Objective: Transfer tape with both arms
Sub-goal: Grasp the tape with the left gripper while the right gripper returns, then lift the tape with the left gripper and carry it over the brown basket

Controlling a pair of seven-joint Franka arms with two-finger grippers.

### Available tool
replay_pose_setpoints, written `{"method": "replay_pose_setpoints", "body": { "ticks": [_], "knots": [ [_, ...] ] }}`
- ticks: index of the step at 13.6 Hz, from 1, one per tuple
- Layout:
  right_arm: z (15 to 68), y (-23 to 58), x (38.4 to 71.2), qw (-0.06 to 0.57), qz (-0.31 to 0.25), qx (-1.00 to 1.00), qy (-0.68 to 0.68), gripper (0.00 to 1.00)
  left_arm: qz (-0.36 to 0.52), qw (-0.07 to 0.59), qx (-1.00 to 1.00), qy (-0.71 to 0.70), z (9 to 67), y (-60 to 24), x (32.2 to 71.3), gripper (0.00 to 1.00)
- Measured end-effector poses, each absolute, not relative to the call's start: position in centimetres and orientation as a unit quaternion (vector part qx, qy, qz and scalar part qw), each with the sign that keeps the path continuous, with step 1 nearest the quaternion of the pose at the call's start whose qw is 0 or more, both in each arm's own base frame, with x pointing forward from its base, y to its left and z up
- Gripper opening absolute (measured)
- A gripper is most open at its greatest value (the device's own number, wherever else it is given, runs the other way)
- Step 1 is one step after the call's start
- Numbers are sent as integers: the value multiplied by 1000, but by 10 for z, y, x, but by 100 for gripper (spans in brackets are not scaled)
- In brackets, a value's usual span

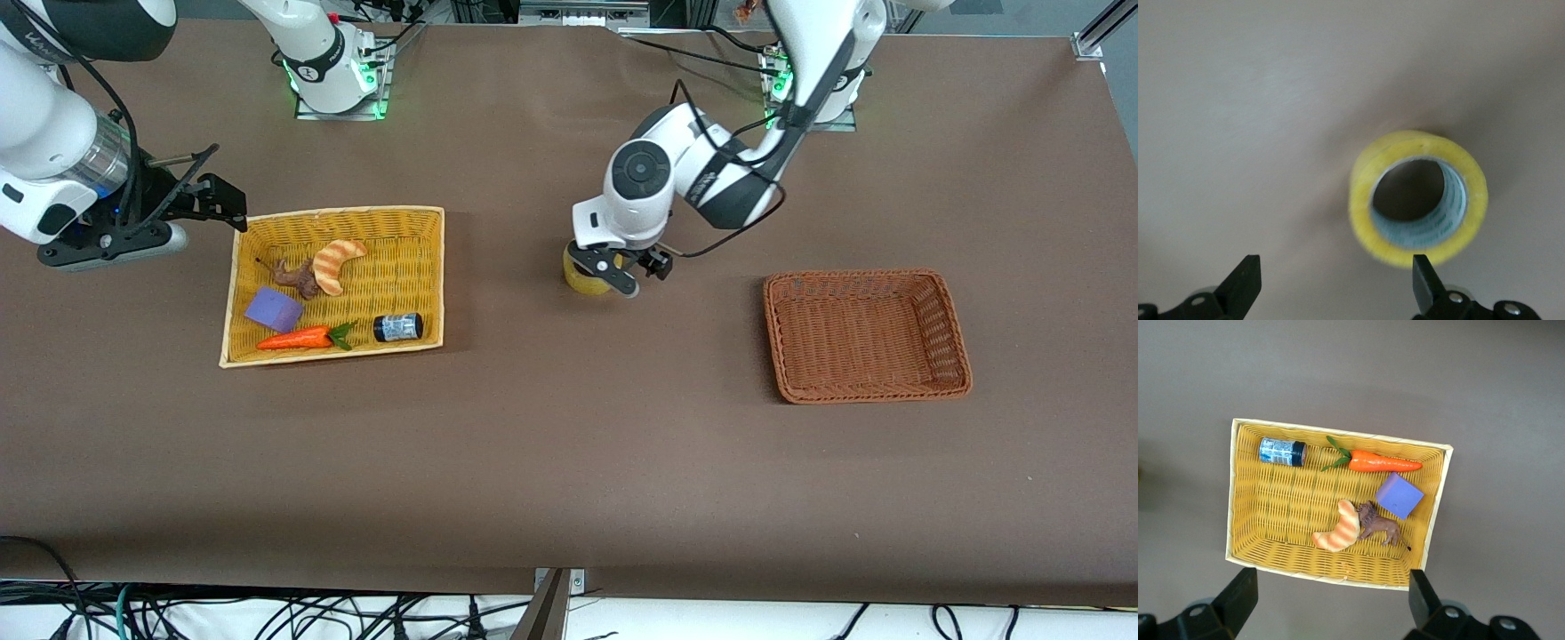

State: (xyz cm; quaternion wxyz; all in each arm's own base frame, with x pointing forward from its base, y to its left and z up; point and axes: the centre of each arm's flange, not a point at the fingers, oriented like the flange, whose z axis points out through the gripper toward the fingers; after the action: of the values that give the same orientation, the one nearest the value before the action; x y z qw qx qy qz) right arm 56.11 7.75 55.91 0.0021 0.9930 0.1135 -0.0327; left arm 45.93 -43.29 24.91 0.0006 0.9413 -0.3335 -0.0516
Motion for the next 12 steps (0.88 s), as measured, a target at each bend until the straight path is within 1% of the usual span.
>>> {"method": "replay_pose_setpoints", "body": {
  "ticks": [2,4,5,6,7,8,12],
  "knots": [
    [560,77,561,2,-32,993,113,100,-41,0,935,-353,217,-438,448,100],
    [562,75,560,3,-30,993,111,100,-26,-17,923,-383,195,-442,444,100],
    [563,73,560,3,-29,994,109,100,-19,-21,919,-392,189,-442,444,98],
    [564,72,560,3,-28,994,108,100,-14,-20,918,-396,184,-443,445,93],
    [565,71,559,3,-28,994,108,100,-12,-20,917,-397,182,-443,445,83],
    [565,71,559,3,-27,994,107,100,-12,-19,917,-398,180,-443,444,70],
    [568,70,558,3,-25,994,107,100,-9,-18,917,-398,183,-445,446,28]
  ]
}}
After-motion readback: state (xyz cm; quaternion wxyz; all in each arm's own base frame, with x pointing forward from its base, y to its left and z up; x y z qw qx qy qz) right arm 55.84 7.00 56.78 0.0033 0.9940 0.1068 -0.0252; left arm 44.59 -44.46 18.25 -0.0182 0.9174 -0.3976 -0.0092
